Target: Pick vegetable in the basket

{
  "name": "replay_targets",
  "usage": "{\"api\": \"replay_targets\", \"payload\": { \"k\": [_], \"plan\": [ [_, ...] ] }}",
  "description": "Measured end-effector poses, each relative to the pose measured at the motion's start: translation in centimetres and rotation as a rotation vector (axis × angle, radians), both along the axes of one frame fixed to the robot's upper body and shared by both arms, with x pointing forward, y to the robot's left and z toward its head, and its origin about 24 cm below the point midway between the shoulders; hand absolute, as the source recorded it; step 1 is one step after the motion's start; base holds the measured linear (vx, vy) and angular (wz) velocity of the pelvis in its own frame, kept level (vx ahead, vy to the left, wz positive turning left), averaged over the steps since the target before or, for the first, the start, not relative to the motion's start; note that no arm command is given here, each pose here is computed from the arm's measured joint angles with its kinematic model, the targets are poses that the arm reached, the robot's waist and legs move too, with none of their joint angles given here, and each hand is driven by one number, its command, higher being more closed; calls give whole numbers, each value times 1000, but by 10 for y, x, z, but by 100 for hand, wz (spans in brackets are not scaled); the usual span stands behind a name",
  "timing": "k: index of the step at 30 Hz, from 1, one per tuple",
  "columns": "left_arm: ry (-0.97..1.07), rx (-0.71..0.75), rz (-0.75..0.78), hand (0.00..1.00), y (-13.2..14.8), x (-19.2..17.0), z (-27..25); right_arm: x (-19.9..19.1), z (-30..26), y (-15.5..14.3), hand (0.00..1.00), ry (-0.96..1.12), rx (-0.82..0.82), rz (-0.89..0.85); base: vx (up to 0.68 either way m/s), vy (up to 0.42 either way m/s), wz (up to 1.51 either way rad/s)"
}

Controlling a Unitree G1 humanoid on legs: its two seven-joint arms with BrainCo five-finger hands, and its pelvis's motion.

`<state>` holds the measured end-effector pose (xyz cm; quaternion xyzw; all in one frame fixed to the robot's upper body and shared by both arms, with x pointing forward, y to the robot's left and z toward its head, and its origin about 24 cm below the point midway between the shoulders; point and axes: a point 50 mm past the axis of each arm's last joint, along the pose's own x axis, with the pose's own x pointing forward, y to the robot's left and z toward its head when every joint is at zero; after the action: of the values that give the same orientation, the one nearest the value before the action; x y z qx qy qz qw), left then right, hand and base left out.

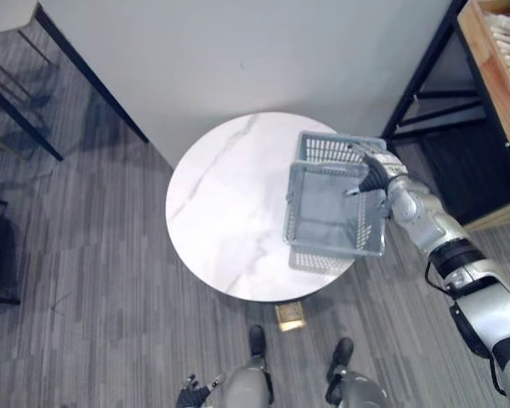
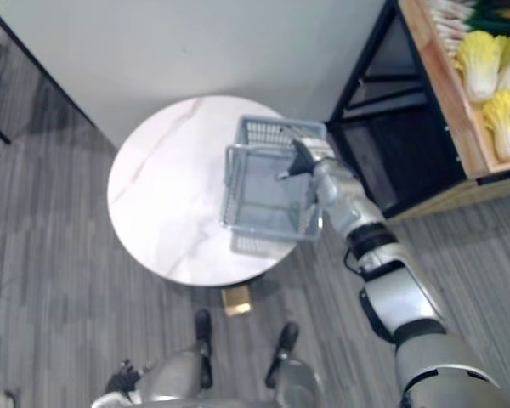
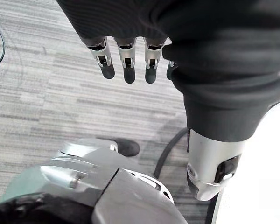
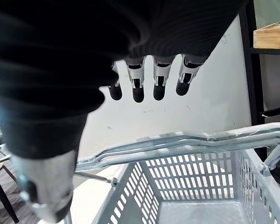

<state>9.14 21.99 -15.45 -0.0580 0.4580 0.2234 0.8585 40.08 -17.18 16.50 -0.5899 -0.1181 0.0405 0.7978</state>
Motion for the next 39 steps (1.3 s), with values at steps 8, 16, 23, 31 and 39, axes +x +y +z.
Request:
{"api": "replay_targets", "payload": {
  "k": [8,16,23,31,39],
  "plan": [
    [-62,8,-2,0,-2,20,6,10,21,-16,0,-36,22,-111,8,0,8],
    [-109,25,-16,0,-1,37,12,14,49,-12,0,-119,29,-107,-13,8,10],
    [-143,29,-24,0,-2,50,17,16,63,-12,0,-154,47,-114,-1,13,8],
    [-159,34,-40,0,-2,56,19,17,56,-30,0,-117,96,-200,-12,8,7],
    [-161,42,-57,0,-2,58,20,16,50,-41,100,-100,126,-246,1,0,-1]
  ]
}}
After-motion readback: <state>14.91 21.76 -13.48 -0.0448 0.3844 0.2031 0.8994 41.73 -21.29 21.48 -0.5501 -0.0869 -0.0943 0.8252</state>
